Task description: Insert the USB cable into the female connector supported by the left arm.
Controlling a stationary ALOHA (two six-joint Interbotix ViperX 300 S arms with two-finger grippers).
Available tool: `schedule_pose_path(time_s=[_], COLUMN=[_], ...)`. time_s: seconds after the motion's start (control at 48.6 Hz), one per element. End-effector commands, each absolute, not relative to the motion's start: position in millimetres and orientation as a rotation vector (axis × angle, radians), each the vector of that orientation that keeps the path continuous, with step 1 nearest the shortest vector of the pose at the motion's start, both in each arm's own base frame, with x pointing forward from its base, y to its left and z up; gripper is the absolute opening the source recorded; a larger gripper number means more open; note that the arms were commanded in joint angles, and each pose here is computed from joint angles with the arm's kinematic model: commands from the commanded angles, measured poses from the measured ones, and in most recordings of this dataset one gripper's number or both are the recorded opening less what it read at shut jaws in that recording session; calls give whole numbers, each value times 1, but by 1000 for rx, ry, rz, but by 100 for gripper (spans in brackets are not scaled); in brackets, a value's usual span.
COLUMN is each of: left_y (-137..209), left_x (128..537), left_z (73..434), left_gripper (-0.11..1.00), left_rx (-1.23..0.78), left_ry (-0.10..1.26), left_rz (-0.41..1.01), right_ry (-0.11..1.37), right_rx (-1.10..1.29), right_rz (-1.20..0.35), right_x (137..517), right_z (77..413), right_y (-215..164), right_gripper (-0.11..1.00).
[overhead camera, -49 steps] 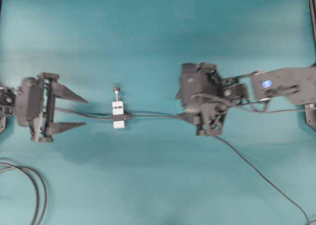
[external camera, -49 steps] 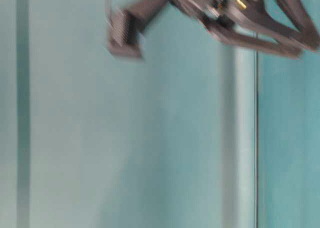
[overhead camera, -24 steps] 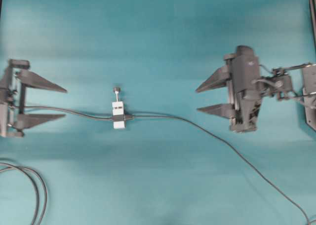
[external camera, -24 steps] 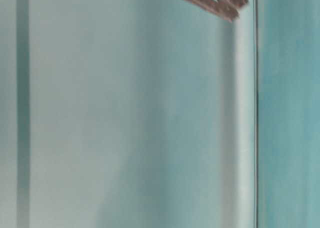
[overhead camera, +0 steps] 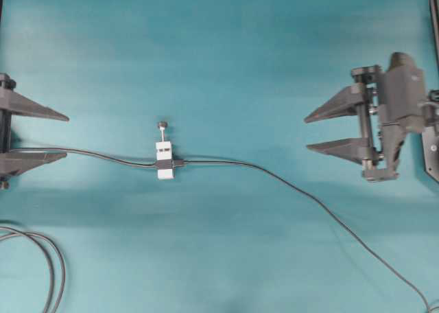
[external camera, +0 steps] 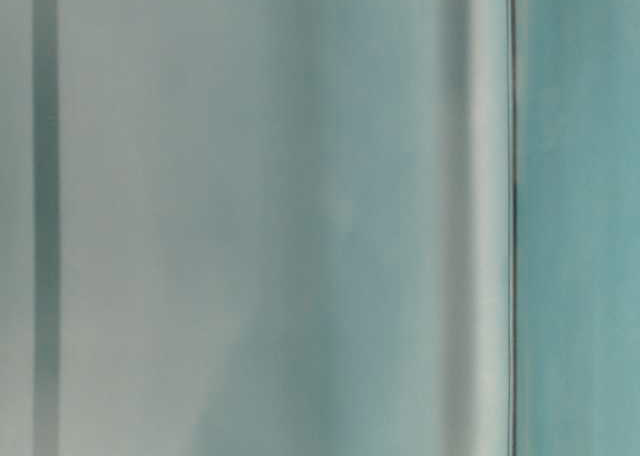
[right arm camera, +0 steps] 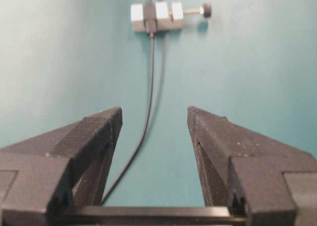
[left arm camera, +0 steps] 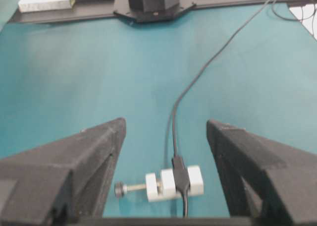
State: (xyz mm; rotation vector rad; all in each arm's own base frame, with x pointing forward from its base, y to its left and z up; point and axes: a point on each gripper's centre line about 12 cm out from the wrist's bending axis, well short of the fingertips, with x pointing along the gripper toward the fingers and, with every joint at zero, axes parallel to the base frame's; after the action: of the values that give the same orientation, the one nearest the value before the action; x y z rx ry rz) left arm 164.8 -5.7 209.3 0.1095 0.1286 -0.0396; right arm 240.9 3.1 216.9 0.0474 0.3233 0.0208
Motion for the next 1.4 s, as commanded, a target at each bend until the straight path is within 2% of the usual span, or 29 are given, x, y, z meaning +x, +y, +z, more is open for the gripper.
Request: schedule_pose_path(time_s=[0.0, 0.185, 0.37, 0.699, 1.008, 1.378], left_y=[-6, -6, -5, -5, -5, -5], left_x=[165, 165, 167, 167, 163, 157], left_z=[208, 211, 219, 223, 230, 221], left_gripper=[76, 76, 76, 76, 76, 76], left_rx=[96, 108, 115, 117, 123, 122], left_ry=[127, 113, 83, 69, 44, 119], left_rz=[-39, -40, -31, -30, -30, -37], right_ry=[259, 183, 65, 366, 408, 414], right_rx=[47, 38, 16, -29, -31, -28], right_rz=[26, 62, 55, 0, -1, -1], right_x=[232, 203, 176, 158, 155, 154], right_z=[228, 231, 253, 234, 217, 215], right_y=[4, 11, 8, 1, 1, 1], right_gripper=[59, 59, 59, 59, 59, 59])
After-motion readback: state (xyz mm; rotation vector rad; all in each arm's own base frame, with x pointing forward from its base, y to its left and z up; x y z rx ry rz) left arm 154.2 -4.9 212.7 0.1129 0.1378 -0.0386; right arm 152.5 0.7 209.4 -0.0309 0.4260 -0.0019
